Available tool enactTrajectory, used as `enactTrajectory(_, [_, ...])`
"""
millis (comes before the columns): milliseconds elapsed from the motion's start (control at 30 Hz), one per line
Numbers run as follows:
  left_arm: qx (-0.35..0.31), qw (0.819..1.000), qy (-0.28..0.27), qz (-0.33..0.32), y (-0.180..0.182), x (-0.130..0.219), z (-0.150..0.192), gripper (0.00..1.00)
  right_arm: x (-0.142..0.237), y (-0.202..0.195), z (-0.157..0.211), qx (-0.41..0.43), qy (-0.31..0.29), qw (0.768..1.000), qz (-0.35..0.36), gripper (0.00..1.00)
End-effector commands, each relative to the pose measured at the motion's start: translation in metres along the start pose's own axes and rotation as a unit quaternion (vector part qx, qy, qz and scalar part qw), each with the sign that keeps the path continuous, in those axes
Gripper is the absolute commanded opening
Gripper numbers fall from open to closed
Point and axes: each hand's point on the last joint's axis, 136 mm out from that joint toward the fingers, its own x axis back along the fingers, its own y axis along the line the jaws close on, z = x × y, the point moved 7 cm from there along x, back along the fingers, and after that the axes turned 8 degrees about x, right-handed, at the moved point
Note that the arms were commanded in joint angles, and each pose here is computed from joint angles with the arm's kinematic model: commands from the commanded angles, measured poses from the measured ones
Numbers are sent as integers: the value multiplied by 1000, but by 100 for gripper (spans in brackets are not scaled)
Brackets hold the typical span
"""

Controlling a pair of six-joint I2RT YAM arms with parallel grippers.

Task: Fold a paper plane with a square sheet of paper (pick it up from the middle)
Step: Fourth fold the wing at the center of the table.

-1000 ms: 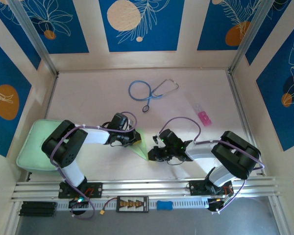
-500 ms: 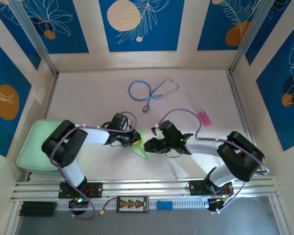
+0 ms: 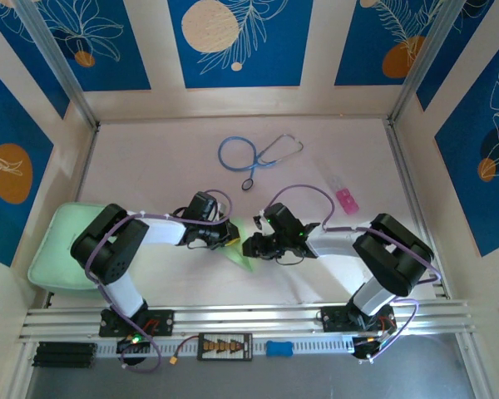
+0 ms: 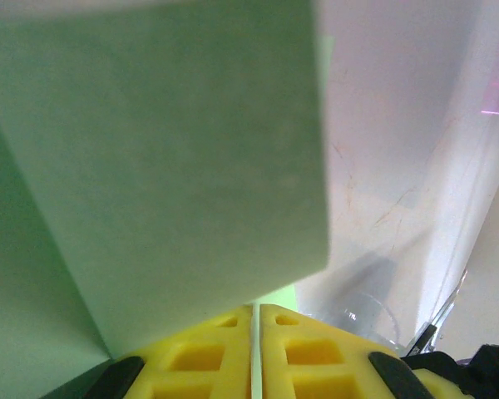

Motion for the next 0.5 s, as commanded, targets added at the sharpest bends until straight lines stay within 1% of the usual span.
enactTrajectory(0, [19, 999, 8, -27, 17, -4, 4, 12, -4, -3, 6, -13, 13, 1000, -12, 21])
enactTrajectory(100, [19, 999, 8, -28, 17, -5, 4, 12, -4, -5, 9, -17, 15, 1000, -12, 20])
enactTrajectory(167, [18, 999, 8, -28, 17, -5, 4, 12, -5, -6, 11, -18, 19, 1000, -15, 17])
enactTrajectory(233, [19, 999, 8, -28, 17, -5, 4, 13, -5, -8, 14, -20, 23, 999, -18, 16])
enactTrajectory(300, [20, 999, 8, -28, 17, -5, 4, 13, -6, -9, 17, -21, 27, 999, -23, 12])
enactTrajectory(467, [22, 999, 8, -30, 18, -5, 4, 12, -7, -10, 24, -21, 40, 998, -37, 11])
